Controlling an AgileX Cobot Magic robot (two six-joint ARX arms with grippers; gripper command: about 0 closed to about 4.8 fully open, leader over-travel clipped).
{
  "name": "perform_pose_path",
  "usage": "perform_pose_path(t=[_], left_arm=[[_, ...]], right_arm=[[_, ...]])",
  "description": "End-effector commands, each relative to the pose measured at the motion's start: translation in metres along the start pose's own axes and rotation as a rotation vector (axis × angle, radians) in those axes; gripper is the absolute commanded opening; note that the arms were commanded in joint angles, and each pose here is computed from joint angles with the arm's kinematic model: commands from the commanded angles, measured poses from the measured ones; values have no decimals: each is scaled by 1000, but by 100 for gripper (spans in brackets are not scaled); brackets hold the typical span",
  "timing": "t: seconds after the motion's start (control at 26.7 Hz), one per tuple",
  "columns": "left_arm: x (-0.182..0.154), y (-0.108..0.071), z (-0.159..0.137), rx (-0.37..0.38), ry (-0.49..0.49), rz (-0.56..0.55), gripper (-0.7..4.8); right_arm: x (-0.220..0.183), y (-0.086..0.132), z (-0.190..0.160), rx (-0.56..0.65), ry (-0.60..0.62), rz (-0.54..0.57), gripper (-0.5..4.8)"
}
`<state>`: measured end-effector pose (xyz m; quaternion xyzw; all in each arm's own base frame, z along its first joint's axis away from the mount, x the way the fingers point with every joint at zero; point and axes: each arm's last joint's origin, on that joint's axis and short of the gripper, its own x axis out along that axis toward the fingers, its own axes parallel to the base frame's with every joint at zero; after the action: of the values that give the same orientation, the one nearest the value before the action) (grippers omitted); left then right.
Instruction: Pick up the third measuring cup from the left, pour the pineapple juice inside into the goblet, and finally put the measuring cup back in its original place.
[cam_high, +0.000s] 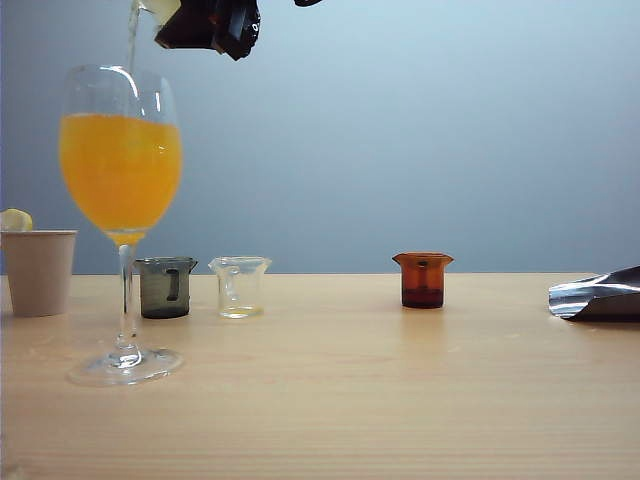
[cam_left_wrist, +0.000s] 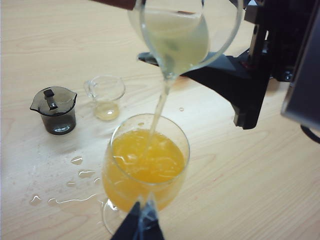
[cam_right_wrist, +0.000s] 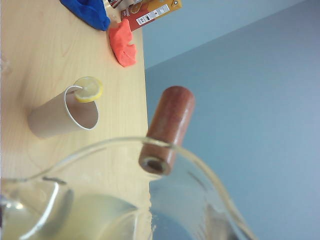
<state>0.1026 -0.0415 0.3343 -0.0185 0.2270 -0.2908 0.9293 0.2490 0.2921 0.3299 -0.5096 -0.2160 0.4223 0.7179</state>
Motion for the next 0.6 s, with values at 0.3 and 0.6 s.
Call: perform_pose_path(t=[0.3, 0.6], left_arm=[[0, 0, 1, 6, -6, -1, -6], [0, 0, 1, 6, -6, -1, -6]], right_arm=[[-2, -5, 7, -73, -28, -37, 144], [-2, -5, 8, -142, -27, -39, 144]])
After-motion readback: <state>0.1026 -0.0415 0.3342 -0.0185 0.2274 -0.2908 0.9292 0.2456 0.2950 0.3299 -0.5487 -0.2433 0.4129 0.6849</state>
